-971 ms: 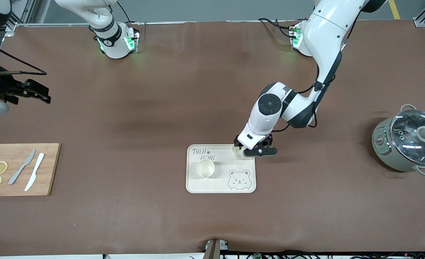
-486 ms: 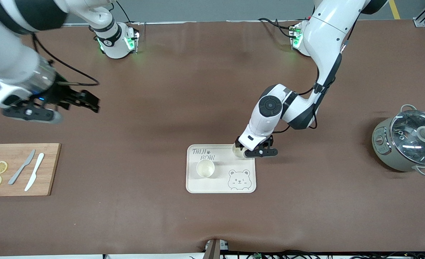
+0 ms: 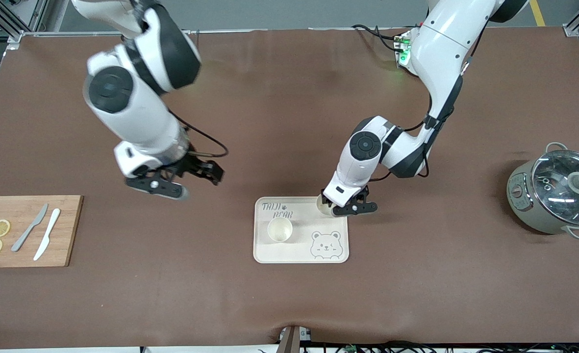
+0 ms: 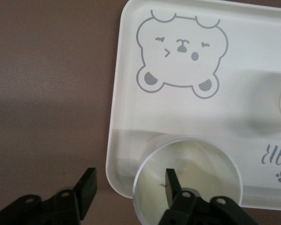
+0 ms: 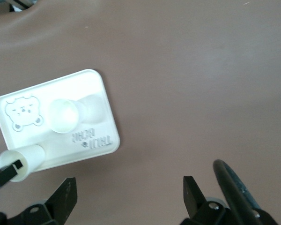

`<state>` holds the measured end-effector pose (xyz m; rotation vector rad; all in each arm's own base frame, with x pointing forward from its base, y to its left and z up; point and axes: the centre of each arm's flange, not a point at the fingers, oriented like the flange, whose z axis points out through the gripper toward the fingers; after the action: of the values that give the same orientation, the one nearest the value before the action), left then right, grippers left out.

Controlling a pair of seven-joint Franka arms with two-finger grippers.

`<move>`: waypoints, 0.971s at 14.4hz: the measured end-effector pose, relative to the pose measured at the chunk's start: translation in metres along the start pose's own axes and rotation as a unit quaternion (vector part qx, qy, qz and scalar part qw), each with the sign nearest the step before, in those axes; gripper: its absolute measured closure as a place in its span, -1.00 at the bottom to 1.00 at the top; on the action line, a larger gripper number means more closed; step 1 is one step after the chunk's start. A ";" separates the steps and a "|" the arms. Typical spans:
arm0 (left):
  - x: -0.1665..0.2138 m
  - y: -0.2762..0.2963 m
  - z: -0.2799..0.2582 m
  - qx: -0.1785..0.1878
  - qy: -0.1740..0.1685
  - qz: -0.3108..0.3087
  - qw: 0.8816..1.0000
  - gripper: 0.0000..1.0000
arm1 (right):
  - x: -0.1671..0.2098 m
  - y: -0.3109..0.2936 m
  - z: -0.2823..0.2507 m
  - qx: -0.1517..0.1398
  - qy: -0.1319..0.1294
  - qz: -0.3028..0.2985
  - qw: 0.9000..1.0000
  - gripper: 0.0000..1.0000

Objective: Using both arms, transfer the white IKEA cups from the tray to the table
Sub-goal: 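Reach the right gripper toward the other white cup on the tray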

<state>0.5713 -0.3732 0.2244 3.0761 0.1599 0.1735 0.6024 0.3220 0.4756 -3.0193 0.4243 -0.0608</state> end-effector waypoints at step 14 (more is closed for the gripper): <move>0.016 -0.017 -0.014 0.018 0.002 -0.009 1.000 0.93 | -0.001 -0.074 0.190 0.046 0.048 0.013 0.998 -1.00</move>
<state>0.5841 -0.3537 0.2387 3.1095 0.1918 0.1775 0.6310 0.4090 0.2931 -2.9274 0.4564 -0.2190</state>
